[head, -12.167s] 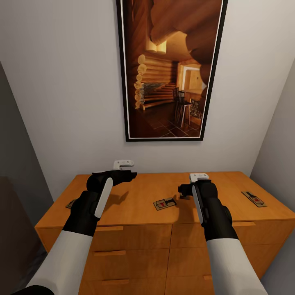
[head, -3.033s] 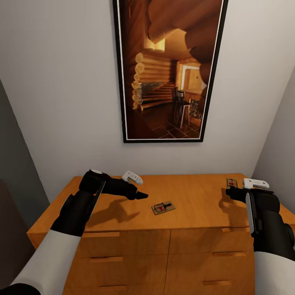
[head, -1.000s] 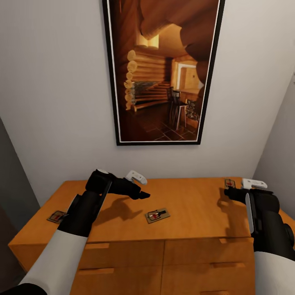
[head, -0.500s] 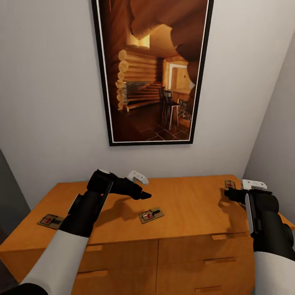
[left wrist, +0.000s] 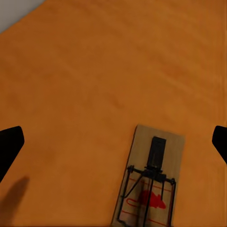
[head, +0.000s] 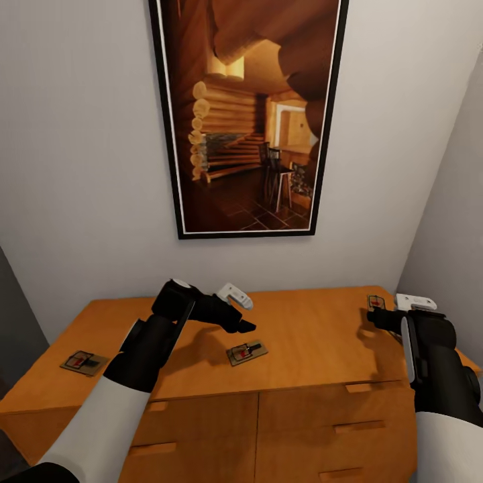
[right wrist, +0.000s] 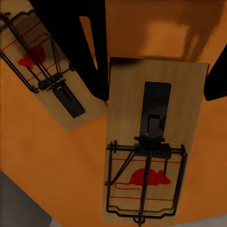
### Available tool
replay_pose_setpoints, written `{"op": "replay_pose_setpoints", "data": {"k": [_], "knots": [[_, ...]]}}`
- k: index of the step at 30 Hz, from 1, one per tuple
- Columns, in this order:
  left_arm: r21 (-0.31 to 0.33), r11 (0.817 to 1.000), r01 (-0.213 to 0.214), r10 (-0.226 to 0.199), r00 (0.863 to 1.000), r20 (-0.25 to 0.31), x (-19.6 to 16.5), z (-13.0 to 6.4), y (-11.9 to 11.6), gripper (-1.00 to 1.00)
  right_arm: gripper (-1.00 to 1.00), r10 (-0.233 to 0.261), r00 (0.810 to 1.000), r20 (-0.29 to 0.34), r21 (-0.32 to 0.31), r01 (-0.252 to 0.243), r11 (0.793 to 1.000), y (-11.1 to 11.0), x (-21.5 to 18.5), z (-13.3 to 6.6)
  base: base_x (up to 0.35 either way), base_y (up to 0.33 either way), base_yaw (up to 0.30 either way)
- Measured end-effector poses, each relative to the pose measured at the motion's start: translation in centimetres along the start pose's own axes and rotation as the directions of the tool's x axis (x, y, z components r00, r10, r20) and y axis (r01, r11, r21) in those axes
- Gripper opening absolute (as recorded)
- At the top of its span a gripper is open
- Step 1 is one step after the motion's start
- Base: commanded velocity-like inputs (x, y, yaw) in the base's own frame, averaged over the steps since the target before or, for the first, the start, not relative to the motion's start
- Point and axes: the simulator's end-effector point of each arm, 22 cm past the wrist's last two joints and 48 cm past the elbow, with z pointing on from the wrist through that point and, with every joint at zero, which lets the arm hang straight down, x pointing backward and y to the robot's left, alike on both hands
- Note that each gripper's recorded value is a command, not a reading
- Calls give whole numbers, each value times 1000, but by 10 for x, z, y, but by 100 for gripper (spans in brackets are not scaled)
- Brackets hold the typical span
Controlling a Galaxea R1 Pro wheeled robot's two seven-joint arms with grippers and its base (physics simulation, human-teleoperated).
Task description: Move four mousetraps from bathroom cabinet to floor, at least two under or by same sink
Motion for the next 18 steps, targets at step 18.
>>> {"op": "replay_pose_setpoints", "data": {"k": [18], "knots": [[5, 1000, 0, 0, 1000, -8, 3, 2, -1, 100, -100, 0, 1000, 0, 0, 0, 1000, 0, 0, 0, 0, 0, -28]]}}
